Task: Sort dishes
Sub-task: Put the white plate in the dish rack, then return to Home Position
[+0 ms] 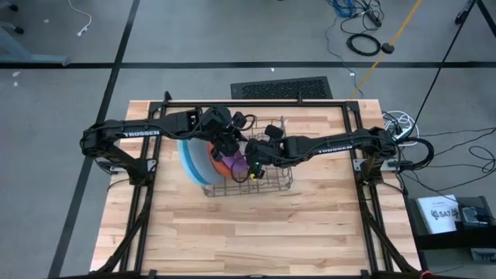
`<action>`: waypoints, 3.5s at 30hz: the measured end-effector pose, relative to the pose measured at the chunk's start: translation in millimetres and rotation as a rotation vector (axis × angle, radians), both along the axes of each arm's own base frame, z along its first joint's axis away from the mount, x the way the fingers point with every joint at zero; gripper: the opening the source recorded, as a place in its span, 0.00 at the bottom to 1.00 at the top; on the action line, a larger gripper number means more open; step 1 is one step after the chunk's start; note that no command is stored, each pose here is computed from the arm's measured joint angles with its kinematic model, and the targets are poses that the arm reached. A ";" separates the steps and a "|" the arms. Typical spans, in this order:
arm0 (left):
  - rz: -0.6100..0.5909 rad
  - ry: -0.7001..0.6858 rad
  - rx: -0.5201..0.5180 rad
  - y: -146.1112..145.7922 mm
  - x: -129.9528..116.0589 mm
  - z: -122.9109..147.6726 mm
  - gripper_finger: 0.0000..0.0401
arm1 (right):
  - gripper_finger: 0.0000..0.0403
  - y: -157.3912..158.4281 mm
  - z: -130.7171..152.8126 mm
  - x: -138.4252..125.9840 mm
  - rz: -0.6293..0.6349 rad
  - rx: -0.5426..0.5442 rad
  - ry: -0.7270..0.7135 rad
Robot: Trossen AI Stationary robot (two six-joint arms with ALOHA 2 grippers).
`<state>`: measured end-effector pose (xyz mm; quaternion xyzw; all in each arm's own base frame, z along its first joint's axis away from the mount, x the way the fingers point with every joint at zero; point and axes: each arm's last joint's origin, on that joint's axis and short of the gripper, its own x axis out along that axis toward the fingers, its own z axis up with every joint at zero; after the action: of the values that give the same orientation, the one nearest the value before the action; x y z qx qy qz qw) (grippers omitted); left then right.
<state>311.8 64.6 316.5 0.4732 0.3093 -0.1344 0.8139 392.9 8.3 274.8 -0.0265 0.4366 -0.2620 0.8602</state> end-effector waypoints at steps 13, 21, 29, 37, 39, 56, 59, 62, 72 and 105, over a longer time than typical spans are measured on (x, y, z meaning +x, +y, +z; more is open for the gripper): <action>0.019 -0.042 -0.030 0.6 2.2 2.9 0.26 | 0.00 -5.6 -0.1 3.2 0.039 0.010 -0.003; 0.025 -0.038 -0.041 1.1 4.0 0.7 0.28 | 0.00 -7.3 -5.2 5.8 0.038 0.008 0.010; 0.046 0.021 -0.072 3.3 13.0 -15.2 0.28 | 0.00 -7.8 -26.1 13.8 0.044 0.016 0.068; 0.082 0.005 -0.032 5.6 18.1 -17.4 0.28 | 0.00 -8.9 -27.4 12.9 0.025 -0.009 0.079; 0.081 0.001 -0.028 5.5 17.4 -16.1 0.28 | 0.00 -8.9 -27.0 12.8 0.025 -0.010 0.077; 0.221 0.030 -0.083 7.0 13.2 -17.3 0.34 | 0.00 -9.2 -25.5 13.9 0.015 0.001 0.059; 0.237 0.028 -0.098 6.9 13.1 -17.2 0.41 | 0.00 -9.0 -25.6 13.9 0.016 0.003 0.058; 0.248 0.028 -0.088 7.2 12.9 -16.9 0.48 | 0.00 -9.0 -25.5 14.0 0.016 0.003 0.058; 0.315 0.118 -0.013 -1.9 4.2 -18.6 0.56 | 0.00 -8.9 -25.6 13.9 0.017 0.002 0.059; 0.560 -0.416 0.017 -52.5 -76.1 85.3 0.56 | 0.00 -1.6 -10.7 10.5 0.011 -0.074 0.006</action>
<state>235.7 12.1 401.8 0.3940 0.2556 0.1958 0.8609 403.4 6.7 264.1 -0.0614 0.4292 -0.2733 0.8587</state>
